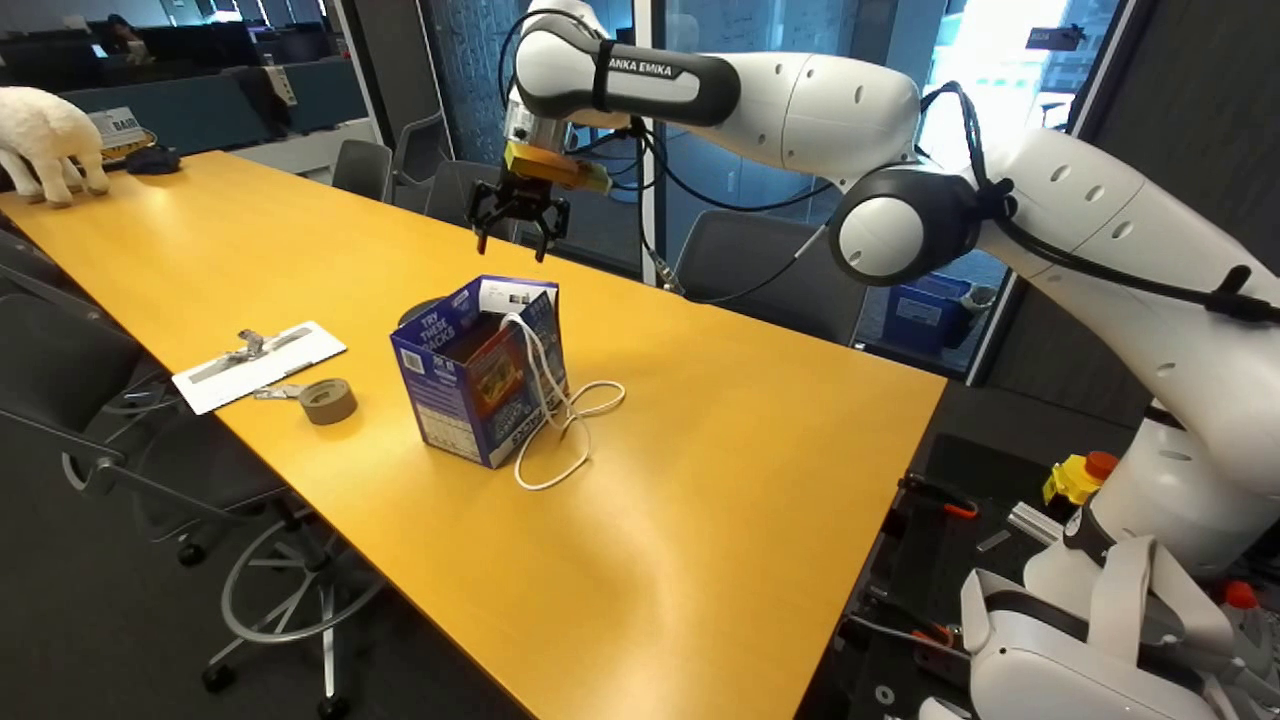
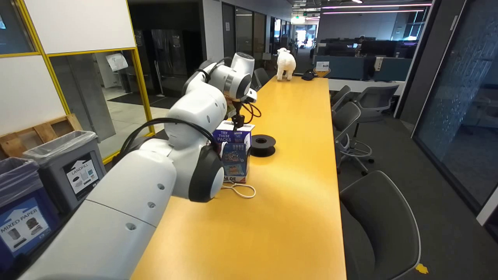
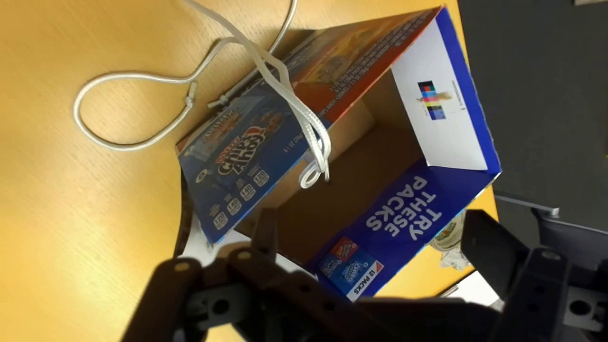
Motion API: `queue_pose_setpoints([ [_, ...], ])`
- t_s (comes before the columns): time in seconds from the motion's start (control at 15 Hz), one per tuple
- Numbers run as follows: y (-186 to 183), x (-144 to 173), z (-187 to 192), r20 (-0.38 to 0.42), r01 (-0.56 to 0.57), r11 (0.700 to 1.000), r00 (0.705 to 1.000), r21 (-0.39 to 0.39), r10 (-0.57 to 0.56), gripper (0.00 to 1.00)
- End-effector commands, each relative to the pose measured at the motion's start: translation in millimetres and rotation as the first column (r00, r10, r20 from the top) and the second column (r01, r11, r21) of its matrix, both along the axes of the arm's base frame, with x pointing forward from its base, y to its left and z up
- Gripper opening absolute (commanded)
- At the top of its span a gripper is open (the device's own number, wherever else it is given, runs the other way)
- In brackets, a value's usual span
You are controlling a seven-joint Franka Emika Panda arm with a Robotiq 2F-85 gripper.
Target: Put the two white ropes inside the blue box
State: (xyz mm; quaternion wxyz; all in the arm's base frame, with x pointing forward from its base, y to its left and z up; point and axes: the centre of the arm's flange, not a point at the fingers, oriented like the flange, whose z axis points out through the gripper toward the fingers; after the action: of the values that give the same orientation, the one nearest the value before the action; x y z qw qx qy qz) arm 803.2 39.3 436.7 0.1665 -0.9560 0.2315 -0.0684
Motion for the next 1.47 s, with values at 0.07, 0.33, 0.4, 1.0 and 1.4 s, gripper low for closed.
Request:
queue_pose_setpoints([
  [0.07,2.0,-31.4,14.8,-0.046,-0.154,0.988,0.987,-0.013,0.153,1.00],
  [0.33,4.7,-62.8,-9.0,-0.110,-0.281,0.959,0.955,-0.045,0.275,1.00],
  [0.4,5.8,-67.2,-17.8,-0.134,-0.308,0.950,0.944,-0.044,0.300,1.00],
  [1.0,23.2,-117.9,-87.1,-0.382,-0.517,0.856,0.788,0.016,0.483,1.00],
  [1.4,24.3,-123.8,-112.7,-0.461,-0.558,0.829,0.746,-0.039,0.481,1.00],
])
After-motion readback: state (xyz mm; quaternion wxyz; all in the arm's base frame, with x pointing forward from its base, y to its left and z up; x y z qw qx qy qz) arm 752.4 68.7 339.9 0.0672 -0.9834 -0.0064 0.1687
